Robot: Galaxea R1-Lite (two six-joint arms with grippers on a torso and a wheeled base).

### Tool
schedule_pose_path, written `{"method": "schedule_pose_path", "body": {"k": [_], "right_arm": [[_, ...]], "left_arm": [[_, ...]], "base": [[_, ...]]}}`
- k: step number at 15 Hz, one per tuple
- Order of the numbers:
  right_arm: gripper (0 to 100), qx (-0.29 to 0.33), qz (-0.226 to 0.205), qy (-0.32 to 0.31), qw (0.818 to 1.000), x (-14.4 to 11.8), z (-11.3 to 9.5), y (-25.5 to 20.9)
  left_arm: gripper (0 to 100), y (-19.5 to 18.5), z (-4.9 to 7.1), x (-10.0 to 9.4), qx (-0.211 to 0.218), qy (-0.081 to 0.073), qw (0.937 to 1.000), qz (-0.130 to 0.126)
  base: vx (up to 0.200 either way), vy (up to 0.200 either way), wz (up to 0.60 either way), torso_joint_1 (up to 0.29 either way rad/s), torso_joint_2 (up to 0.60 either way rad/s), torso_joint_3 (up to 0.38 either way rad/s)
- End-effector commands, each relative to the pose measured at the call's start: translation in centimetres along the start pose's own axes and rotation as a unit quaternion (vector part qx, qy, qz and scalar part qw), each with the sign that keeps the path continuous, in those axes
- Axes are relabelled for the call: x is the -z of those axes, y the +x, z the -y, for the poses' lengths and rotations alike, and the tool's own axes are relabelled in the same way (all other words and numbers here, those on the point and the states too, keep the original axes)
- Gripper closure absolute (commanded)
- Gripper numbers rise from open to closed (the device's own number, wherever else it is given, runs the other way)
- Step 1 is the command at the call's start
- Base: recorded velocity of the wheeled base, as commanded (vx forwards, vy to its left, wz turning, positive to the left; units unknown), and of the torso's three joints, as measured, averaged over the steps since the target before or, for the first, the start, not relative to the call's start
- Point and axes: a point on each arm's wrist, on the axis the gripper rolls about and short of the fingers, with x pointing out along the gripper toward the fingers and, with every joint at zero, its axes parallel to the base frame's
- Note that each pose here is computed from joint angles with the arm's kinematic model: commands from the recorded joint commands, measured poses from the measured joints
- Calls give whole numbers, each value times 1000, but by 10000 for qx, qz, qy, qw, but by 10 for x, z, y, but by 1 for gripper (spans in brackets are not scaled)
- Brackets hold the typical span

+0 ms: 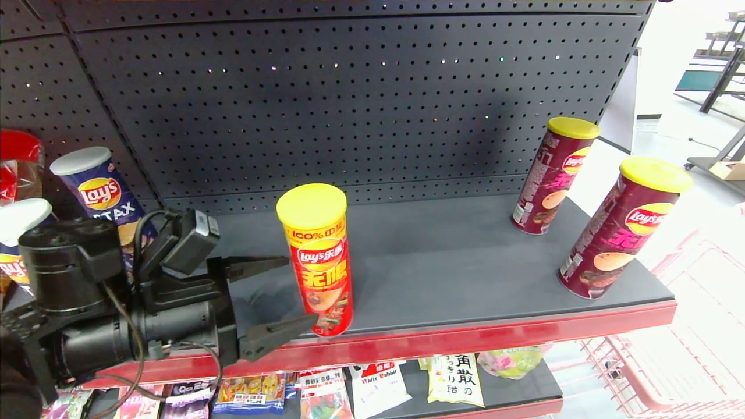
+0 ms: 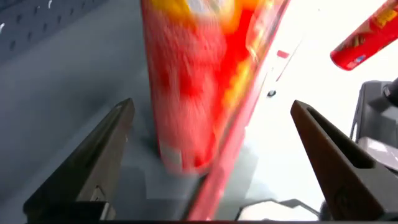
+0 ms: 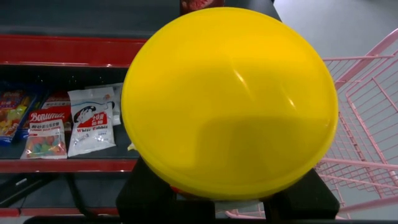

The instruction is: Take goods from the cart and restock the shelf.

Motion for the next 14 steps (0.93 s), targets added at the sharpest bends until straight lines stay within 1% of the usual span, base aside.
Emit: {"method": "schedule_pose_path", "body": {"k": [1,2,3,4,5,6,7,8,9,10,11,12,13,14], "right_arm": [[100,-18,-18,-9,10000,0,0,0],[100,-32,-9,-9,10000,0,0,0],[100,-78,2,-9,10000,0,0,0],[100,-85,3,-9,10000,0,0,0],[100,-47,0,-8,10000,0,0,0],[100,-48,-8,-9,10000,0,0,0],[100,-89,-43,-12,10000,0,0,1],[100,-134,-39,-17,9999,0,0,1],[100,-177,3,-27,9998,0,0,0],[100,-199,12,-26,9998,0,0,0],[100,-245,16,-18,9997,1,0,0],[100,-246,8,-19,9997,1,0,1],[100,-231,7,-11,9997,1,0,1],[100,-238,7,-4,9997,1,0,1]], "left_arm": [[0,-36,19,2,-285,97,9994,185],[0,-46,27,-1,-437,129,9985,304],[0,-57,35,-4,-778,81,9959,463],[0,-68,41,-8,-1235,64,9906,590],[0,-73,44,-10,-1497,87,9867,627],[0,-86,51,-10,-2137,51,9750,599],[0,-108,65,-7,-2976,-30,9533,508],[0,-123,75,-4,-3437,-73,9381,433],[0,-138,88,-3,-3565,-73,9334,404],[0,-149,97,-2,-3563,-86,9336,368],[0,-171,117,5,-3547,-129,9346,246],[0,-181,126,12,-3537,-139,9350,218],[0,-192,137,23,-3532,-123,9352,237],[0,-202,149,40,-3551,-104,9343,294]], "base": [[0,0,0,0,0,0],[0,0,0,0,0,0],[0,0,0,0,0,0],[0,0,0,0,0,0],[0,0,0,0,0,0],[0,0,0,0,0,0],[0,0,0,0,0,0],[0,0,0,0,0,0],[0,0,0,0,0,0],[0,0,0,0,0,0],[0,0,0,0,0,0],[0,0,0,0,0,0],[0,0,0,0,0,0],[0,0,0,0,0,0]]}}
